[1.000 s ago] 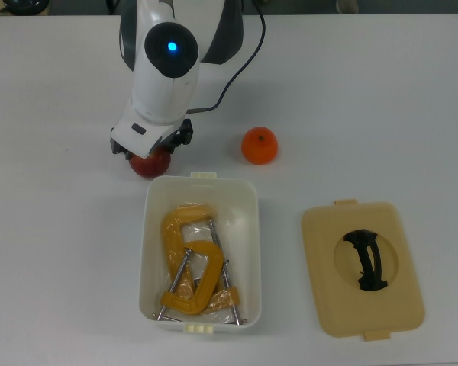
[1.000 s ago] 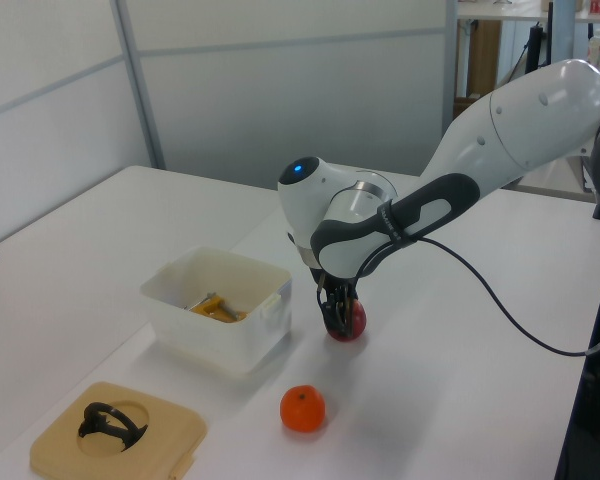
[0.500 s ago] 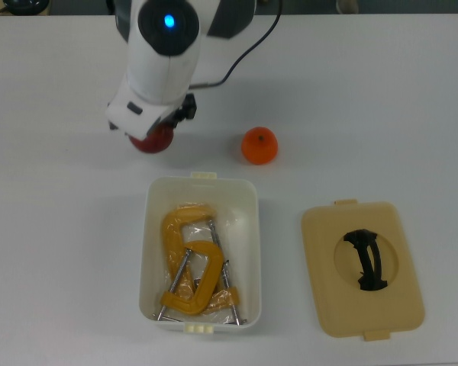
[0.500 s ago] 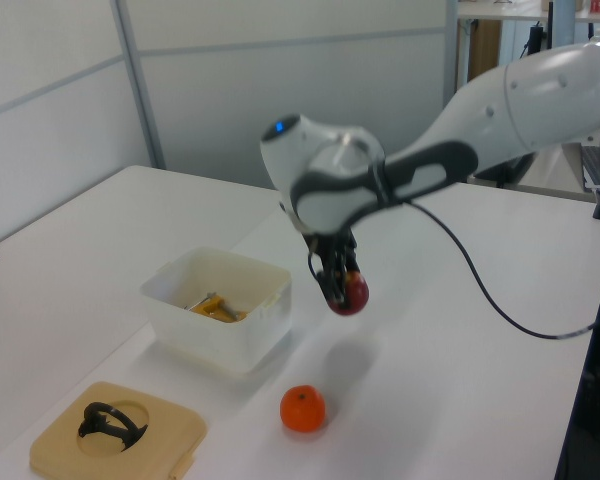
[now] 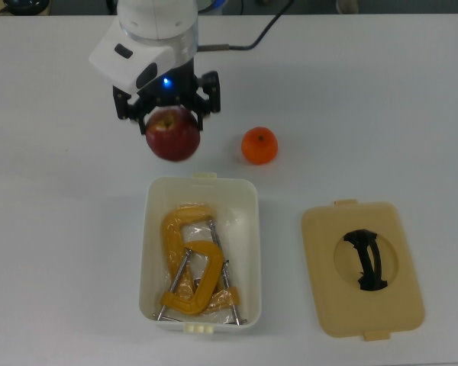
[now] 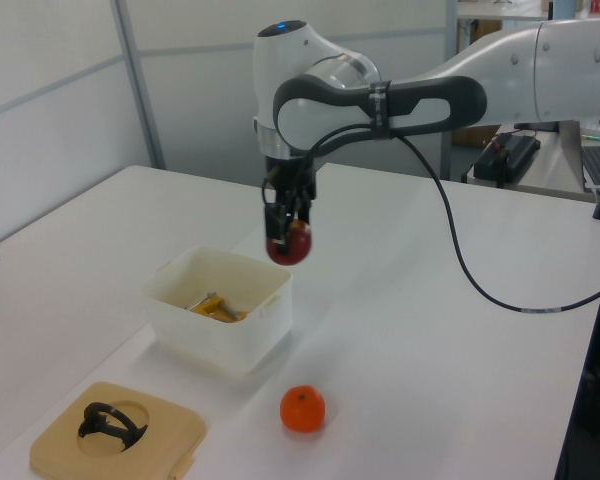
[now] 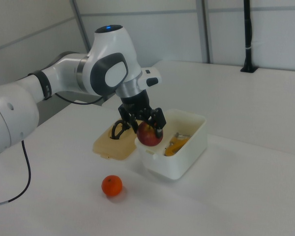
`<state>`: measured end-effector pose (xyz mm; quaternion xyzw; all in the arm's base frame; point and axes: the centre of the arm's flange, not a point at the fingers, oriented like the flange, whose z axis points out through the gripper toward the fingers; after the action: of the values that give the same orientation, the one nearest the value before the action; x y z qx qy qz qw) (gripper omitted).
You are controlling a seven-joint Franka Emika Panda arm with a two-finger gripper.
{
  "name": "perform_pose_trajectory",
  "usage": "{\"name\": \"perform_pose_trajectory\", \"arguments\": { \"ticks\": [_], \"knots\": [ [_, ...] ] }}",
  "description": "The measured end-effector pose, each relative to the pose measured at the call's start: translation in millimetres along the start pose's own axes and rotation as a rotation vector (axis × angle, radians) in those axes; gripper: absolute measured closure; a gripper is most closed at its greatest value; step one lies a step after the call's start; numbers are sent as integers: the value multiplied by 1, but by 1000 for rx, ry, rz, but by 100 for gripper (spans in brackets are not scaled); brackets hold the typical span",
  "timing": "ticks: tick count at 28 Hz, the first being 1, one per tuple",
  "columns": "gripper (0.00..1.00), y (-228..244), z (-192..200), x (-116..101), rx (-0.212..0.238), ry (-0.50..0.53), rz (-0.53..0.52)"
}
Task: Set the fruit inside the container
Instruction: 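Lift the apple and carry it over the white container, then lower the apple into the container and open the gripper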
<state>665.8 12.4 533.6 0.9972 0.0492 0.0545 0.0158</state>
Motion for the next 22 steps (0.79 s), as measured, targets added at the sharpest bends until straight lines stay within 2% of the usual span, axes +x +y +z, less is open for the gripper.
{"name": "perform_pose_trajectory", "arguments": {
  "ticks": [4,7,15,22],
  "knots": [
    [11,-12,15,17,12,80,47],
    [11,-18,30,25,19,98,57],
    [11,-35,79,34,4,51,71],
    [10,-35,99,38,-11,49,100]
  ]
}}
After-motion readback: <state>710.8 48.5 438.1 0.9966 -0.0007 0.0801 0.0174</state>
